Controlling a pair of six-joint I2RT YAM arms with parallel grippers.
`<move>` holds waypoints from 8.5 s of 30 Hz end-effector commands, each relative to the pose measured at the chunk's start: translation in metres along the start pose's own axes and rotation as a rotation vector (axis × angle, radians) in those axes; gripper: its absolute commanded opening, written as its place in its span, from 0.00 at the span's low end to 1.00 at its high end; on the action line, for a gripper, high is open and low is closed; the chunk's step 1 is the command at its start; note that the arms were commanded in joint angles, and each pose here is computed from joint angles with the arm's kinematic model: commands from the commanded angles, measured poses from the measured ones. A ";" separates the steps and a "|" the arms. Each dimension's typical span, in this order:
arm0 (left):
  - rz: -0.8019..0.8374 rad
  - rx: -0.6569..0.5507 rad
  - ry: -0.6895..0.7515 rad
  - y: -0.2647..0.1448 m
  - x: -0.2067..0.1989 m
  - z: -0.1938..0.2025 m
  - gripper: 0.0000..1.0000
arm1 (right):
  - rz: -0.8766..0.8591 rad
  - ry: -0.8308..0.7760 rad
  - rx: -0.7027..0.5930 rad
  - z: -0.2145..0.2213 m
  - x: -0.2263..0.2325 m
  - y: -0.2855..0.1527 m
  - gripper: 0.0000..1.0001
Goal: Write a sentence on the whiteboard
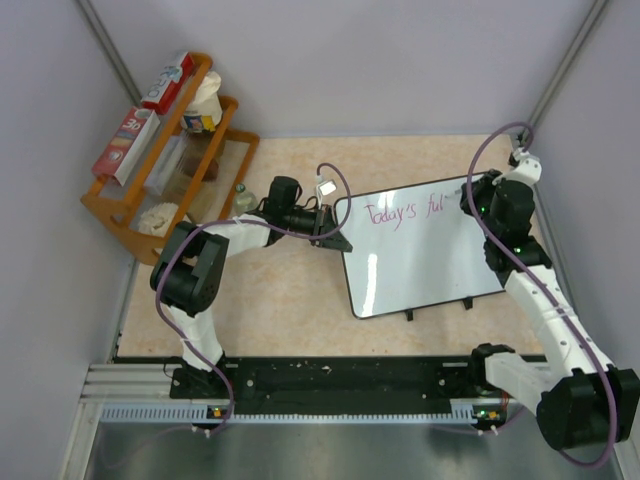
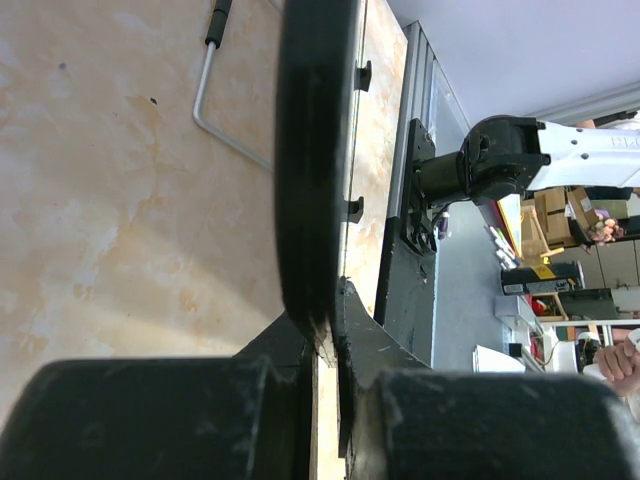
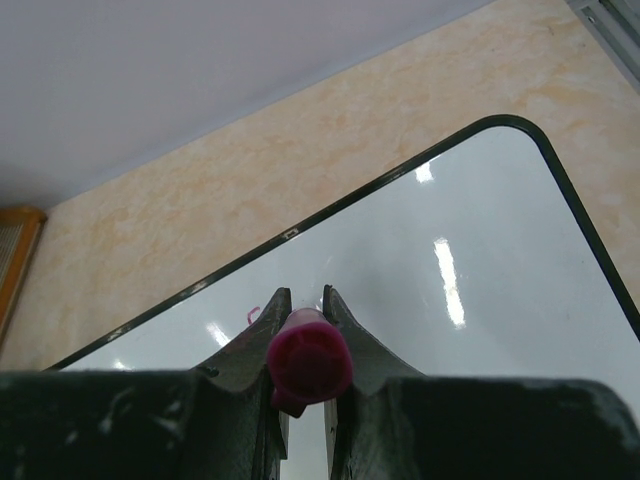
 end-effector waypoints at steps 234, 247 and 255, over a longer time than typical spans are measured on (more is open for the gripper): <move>0.013 0.057 0.040 0.002 -0.001 0.022 0.00 | 0.022 0.076 -0.083 -0.009 -0.025 -0.036 0.00; 0.014 0.056 0.045 0.001 -0.002 0.021 0.00 | 0.053 0.063 -0.135 -0.041 -0.024 -0.017 0.00; 0.014 0.056 0.046 0.001 -0.003 0.021 0.00 | 0.072 0.053 -0.098 -0.029 -0.027 -0.008 0.00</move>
Point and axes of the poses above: each gripper's point midway between its finger pads, its own y axis out along the fingers, its own x axis along the line the jaws close on, z = x × y, the point moved 3 cm from there along -y, back along the fingers, and after that the axes turned 14 degrees about -y, right-handed, at the moved point
